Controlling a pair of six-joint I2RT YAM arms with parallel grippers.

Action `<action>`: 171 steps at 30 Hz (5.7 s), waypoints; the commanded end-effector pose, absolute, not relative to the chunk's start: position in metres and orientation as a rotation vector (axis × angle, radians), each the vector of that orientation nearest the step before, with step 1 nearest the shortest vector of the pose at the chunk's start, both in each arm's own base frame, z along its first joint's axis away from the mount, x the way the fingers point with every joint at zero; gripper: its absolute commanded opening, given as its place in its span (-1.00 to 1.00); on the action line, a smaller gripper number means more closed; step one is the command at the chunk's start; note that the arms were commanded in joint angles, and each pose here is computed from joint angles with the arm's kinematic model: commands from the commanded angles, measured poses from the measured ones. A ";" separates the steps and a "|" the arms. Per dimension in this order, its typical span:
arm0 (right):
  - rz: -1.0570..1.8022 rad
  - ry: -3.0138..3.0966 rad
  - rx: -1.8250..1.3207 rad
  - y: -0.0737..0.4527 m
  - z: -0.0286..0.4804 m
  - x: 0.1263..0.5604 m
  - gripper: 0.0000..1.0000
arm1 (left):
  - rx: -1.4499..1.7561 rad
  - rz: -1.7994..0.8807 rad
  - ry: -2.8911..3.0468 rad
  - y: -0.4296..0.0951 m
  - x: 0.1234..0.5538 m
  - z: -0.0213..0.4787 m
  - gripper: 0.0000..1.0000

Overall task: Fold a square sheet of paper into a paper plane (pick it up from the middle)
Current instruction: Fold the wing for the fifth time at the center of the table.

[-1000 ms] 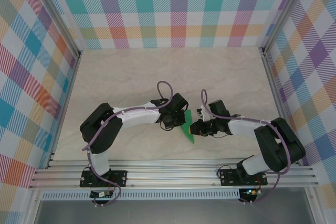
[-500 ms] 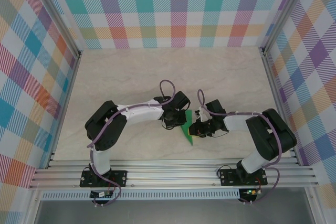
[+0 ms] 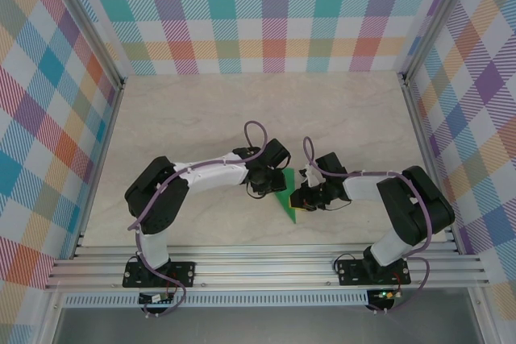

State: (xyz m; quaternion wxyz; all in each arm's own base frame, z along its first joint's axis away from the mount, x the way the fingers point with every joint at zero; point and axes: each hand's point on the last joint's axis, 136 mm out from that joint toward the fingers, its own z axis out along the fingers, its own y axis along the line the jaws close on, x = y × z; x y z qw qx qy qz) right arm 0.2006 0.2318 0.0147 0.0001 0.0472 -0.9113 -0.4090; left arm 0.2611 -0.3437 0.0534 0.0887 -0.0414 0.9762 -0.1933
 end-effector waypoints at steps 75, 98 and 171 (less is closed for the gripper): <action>-1.269 -3.083 0.337 0.245 0.044 0.206 -0.10 | -0.139 -0.668 2.916 -0.356 0.278 0.057 -1.00; -1.083 -3.176 0.380 0.238 0.024 0.213 -0.11 | -0.158 -0.738 2.892 -0.361 0.277 0.066 -1.00; -1.589 -2.830 -0.018 0.236 0.026 0.211 -0.82 | -0.175 -0.891 2.691 -0.370 0.291 0.063 -0.34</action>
